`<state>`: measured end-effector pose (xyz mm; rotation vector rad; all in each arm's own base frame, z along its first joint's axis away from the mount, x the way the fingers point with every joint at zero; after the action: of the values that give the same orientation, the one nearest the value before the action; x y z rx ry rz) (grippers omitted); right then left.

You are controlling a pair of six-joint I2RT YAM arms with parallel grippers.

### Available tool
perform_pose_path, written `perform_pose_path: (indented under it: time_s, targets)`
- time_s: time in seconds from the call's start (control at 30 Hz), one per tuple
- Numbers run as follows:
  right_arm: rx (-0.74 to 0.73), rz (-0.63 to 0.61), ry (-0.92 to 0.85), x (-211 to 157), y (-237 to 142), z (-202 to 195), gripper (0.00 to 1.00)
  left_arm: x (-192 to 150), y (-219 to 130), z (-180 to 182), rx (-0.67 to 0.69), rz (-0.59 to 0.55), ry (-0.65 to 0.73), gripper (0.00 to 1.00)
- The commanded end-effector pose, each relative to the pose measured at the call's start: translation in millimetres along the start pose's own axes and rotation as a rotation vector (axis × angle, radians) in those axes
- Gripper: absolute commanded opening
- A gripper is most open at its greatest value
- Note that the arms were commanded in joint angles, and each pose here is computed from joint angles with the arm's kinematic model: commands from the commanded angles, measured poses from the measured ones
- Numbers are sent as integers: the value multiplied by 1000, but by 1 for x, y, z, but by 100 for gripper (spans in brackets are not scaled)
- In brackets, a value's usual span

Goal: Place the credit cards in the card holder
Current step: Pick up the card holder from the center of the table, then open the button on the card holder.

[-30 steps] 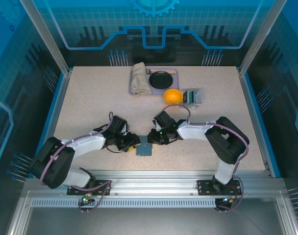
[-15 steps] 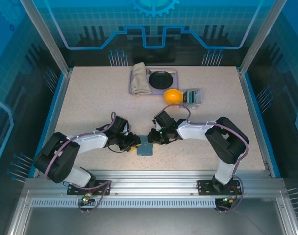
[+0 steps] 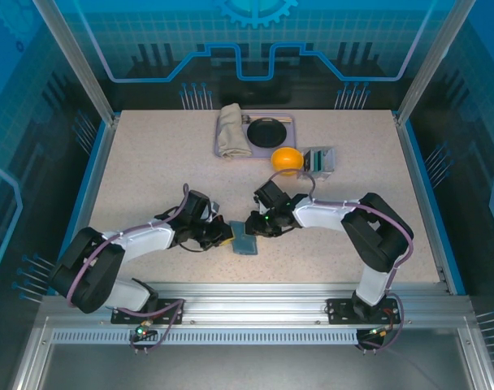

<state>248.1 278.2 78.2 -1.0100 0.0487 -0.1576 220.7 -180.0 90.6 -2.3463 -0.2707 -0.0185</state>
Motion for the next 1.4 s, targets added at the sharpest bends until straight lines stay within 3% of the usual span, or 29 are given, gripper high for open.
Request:
perform_pose_path:
  time_s: [0.0,0.3,0.57,0.67,0.9,1.17,1.37]
  targets:
    - [-25,-50,-69,3,-25,12,29,0,-4,-10,-53,-6,35,2]
    - [-76,-28,-154,-15,-15,29,38,3,-4,-12,-68,-26,26,1]
    - [-217,-10,-211,-30,8,17,46,6,-7,-17,-90,-50,25,1]
    - [-332,-33,-255,-31,13,8,47,5,-8,-18,-94,-52,25,0]
    - [-566,-162,-269,-17,-8,-16,34,0,-13,-12,-56,-54,24,0]
    - [-557,-184,-210,-3,-33,-35,26,-7,-10,-1,-21,-40,9,0]
    - [-310,-145,-177,-3,-45,-8,35,-3,-7,-3,-18,-27,14,0]
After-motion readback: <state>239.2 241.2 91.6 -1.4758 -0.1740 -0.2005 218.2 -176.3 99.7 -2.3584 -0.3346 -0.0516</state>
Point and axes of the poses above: each hand's point on the last joint's axis, 136 mm out from that joint toward the fingers, its own y axis out along the fingers, its own z axis along the line the jaws close on, x = y × z, the point moved 6 cm from there along -y, back along the fingers, and after that the axes turned 11 degrees about y, right-handed, at the moved point
